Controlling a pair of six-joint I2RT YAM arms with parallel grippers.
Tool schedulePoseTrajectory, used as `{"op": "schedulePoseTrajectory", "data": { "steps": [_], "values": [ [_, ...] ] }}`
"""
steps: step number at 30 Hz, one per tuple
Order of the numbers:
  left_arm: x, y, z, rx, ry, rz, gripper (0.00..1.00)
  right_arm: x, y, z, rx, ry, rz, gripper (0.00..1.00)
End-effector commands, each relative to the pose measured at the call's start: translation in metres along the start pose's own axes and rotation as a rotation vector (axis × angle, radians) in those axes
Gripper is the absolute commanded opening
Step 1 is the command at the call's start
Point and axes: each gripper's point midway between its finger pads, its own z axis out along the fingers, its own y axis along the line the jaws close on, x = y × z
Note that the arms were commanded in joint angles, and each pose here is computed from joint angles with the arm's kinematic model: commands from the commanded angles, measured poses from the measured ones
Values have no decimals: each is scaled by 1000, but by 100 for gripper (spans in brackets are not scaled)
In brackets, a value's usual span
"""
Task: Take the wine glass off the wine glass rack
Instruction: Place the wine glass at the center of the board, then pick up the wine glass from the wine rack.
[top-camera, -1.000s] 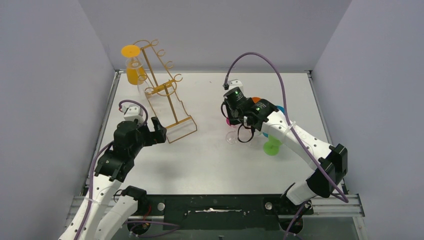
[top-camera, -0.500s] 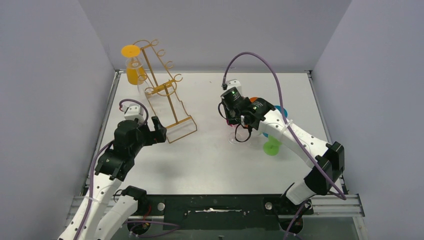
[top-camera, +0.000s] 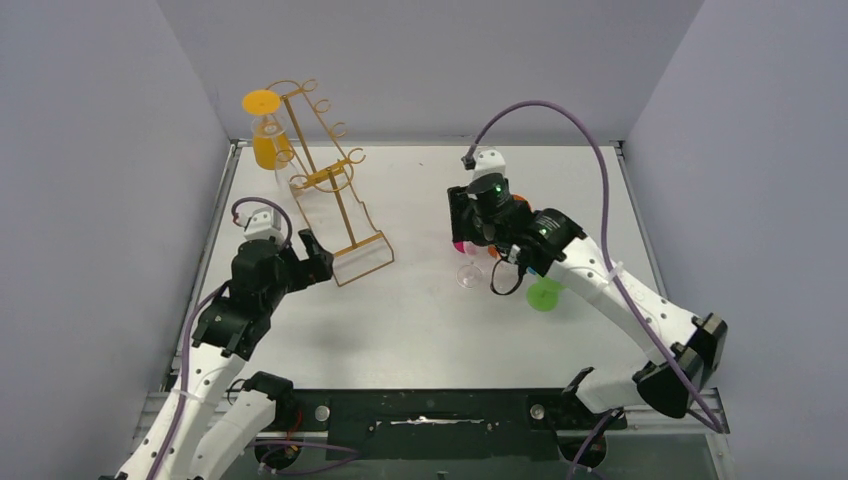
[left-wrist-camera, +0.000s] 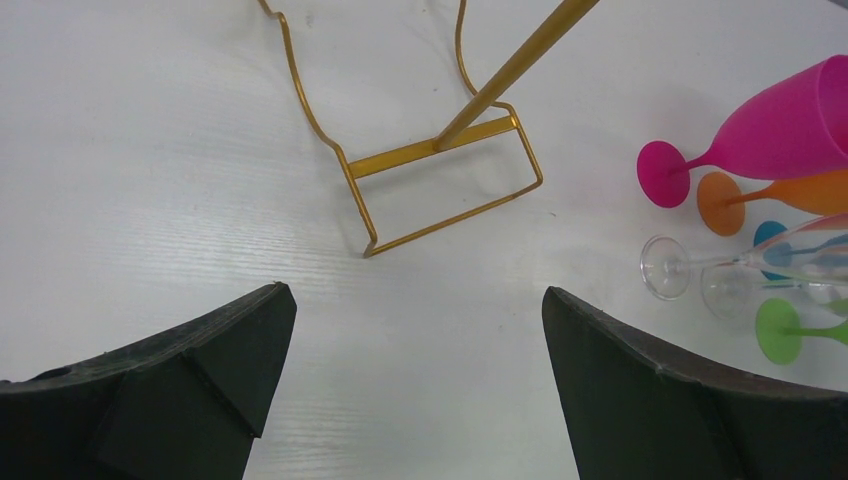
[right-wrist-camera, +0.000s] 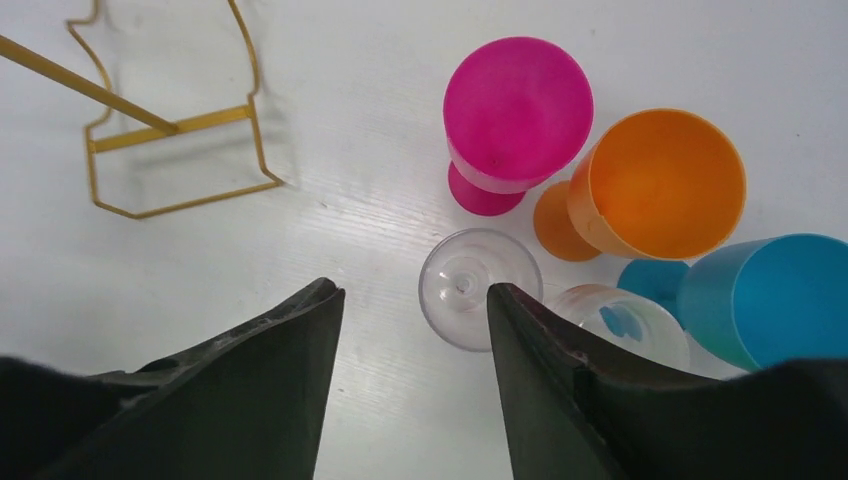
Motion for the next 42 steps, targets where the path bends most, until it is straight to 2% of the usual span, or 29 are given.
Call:
{"op": "schedulePoseTrajectory", "data": {
  "steps": [1,5,8,12,16,20,26,31,34,38,42],
  "values": [
    [1,3,7,-32,-35,-169,98,-45,10,-45,-150,-282,154,61],
    [24,13,16,-72,6,-262,98,-46,6,-68,-244,-434,281,90],
    [32,23,21,-117,18,-289,98,-43,-9,-80,-246,-513,356,100],
    [34,46,25,-203,8,-355,98,-38,-28,-91,-203,-564,417,98],
    [29,66,30,-218,1,-434,98,-34,-40,-98,-176,-585,455,98],
    [30,79,35,-226,46,-513,98,-29,-47,-100,-153,-583,476,98],
    [8,88,29,-304,3,-574,98,-24,-61,-101,-80,-572,502,98],
    [-28,103,18,-420,-83,-631,98,-22,-69,-101,-41,-583,516,98],
    [-58,113,6,-499,-167,-606,98,-23,-73,-104,-30,-593,512,98],
    [-106,117,3,-495,-281,-537,98,-22,-72,-107,-49,-616,455,98],
    [-138,129,5,-473,-326,-598,98,-14,-83,-107,4,-606,448,98]
  ]
}}
